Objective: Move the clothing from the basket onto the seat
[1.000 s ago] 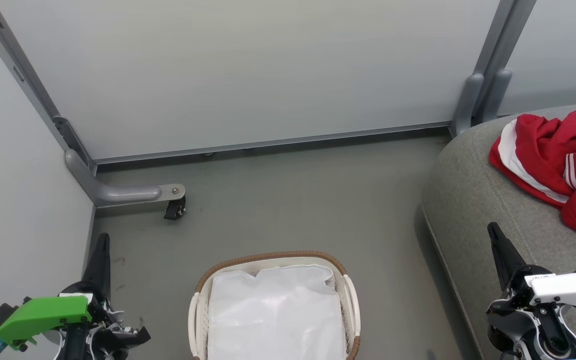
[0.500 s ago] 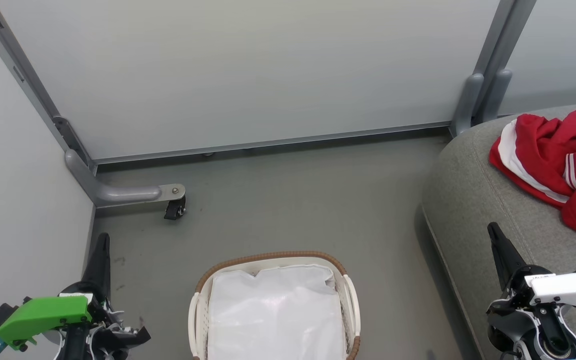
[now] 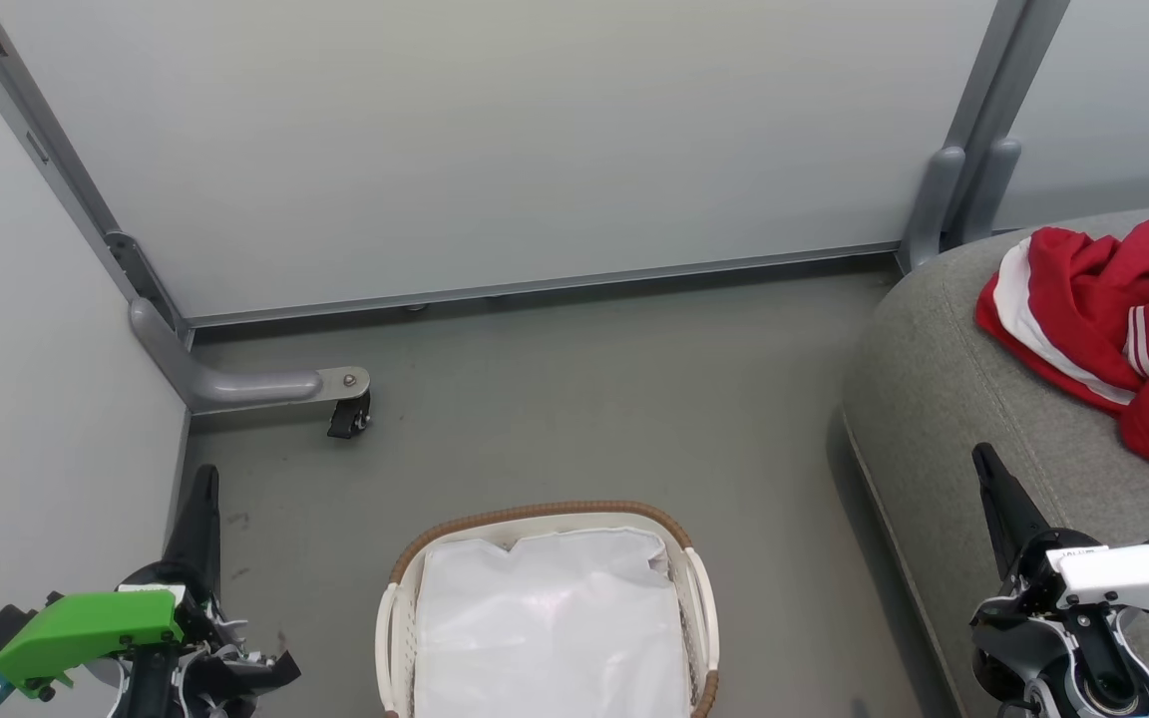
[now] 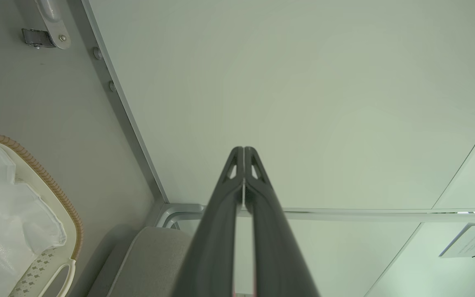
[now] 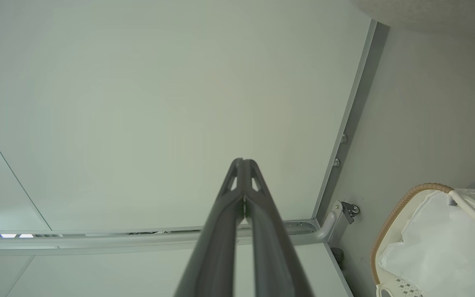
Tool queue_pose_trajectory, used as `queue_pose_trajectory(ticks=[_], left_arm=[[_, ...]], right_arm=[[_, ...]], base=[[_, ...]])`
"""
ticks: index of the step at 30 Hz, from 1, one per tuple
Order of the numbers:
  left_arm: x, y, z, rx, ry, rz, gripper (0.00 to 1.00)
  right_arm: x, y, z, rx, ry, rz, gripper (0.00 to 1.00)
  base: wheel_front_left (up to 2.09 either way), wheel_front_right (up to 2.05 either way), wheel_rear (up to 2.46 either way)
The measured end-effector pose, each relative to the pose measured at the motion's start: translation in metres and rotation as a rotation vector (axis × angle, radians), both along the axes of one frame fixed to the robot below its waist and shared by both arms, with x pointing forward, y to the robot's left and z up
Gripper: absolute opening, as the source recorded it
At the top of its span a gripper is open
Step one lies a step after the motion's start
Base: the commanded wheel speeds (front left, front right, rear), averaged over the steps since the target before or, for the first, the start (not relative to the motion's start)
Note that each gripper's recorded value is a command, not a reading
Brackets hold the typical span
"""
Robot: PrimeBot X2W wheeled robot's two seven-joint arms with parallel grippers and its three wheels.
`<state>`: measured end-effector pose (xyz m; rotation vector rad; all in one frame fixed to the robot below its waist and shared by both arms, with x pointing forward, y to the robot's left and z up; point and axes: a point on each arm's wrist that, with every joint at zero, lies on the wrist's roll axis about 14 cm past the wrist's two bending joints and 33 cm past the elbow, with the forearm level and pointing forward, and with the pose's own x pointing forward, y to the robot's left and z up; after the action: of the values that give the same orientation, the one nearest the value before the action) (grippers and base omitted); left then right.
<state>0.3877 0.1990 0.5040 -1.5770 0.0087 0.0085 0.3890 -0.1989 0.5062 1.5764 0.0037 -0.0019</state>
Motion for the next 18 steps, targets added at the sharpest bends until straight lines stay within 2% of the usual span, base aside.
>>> queue_pose_trajectory(ticks=[18], left_arm=[[0.0,0.0,0.0,0.0,0.0,0.0,0.0]], right_arm=[[0.0,0.0,0.0,0.0,0.0,0.0,0.0]], base=[[0.0,0.0,0.0]])
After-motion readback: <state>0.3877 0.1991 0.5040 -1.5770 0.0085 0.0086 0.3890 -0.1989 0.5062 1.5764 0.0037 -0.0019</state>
